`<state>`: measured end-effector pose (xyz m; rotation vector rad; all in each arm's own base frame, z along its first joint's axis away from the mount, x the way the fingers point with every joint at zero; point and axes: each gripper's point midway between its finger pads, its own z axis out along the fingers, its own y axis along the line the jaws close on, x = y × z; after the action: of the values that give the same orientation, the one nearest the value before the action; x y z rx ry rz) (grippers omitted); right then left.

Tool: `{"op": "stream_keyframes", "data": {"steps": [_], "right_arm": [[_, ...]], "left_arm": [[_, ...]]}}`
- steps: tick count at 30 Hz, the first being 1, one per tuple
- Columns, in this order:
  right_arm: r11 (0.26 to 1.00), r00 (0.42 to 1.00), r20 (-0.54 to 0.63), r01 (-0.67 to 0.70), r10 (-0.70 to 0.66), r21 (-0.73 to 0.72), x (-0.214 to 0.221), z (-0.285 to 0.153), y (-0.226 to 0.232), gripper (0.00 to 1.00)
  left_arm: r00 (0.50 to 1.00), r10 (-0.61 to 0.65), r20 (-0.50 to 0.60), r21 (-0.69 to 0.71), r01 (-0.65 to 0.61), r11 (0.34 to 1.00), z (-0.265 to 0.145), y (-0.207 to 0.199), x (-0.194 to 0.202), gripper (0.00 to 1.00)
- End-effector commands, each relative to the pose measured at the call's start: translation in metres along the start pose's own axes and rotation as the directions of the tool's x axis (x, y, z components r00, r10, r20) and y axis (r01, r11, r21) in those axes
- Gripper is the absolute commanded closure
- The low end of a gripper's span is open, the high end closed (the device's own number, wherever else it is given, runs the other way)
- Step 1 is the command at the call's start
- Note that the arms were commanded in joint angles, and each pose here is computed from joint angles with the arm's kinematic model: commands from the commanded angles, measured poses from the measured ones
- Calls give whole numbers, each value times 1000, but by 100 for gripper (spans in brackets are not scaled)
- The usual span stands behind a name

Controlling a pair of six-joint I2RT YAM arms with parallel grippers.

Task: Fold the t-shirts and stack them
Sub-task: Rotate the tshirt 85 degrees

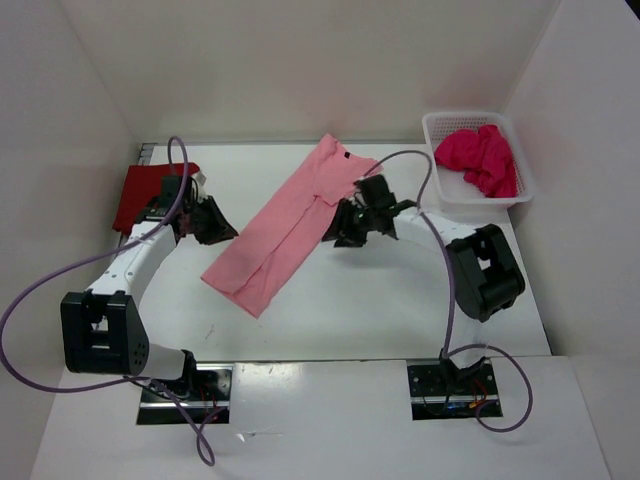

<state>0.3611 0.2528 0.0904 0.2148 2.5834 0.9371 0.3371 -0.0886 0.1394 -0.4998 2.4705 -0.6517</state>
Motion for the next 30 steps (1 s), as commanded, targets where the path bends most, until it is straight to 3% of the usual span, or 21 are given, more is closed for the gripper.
{"op": "stream_keyframes", "data": {"steps": [1, 6, 9, 15, 20, 27, 28, 30], "right_arm": [[992, 996, -86, 7, -17, -123, 52, 24, 39, 49], [977, 986, -122, -130, 111, -169, 61, 64, 50, 53], [982, 990, -100, -113, 99, -149, 55, 80, 59, 54], [988, 984, -119, -140, 132, -63, 60, 111, 39, 75], [987, 978, -141, -161, 156, -26, 65, 92, 4, 100], [981, 985, -97, -130, 145, 146, 62, 8, -68, 99], [976, 983, -107, -129, 149, 174, 69, 0, -84, 96], [975, 982, -96, -149, 165, 163, 64, -16, -93, 70]], "left_arm": [[1000, 18, 11, -14, -18, 1000, -2, 12, -8, 74], [1000, 23, -8, -30, -23, 999, -1, 21, -2, 72], [1000, 13, -17, -26, -13, 1000, 0, 24, 0, 70], [999, 20, -30, -10, -20, 1000, 3, 25, 6, 69], [997, 63, -50, -21, -64, 998, 6, 24, 18, 67], [972, 161, -173, 59, -153, 987, 21, -9, 60, 61], [966, 172, -193, 62, -163, 985, 25, -11, 67, 61], [948, 203, -246, 86, -187, 978, 31, -22, 87, 59]]}}
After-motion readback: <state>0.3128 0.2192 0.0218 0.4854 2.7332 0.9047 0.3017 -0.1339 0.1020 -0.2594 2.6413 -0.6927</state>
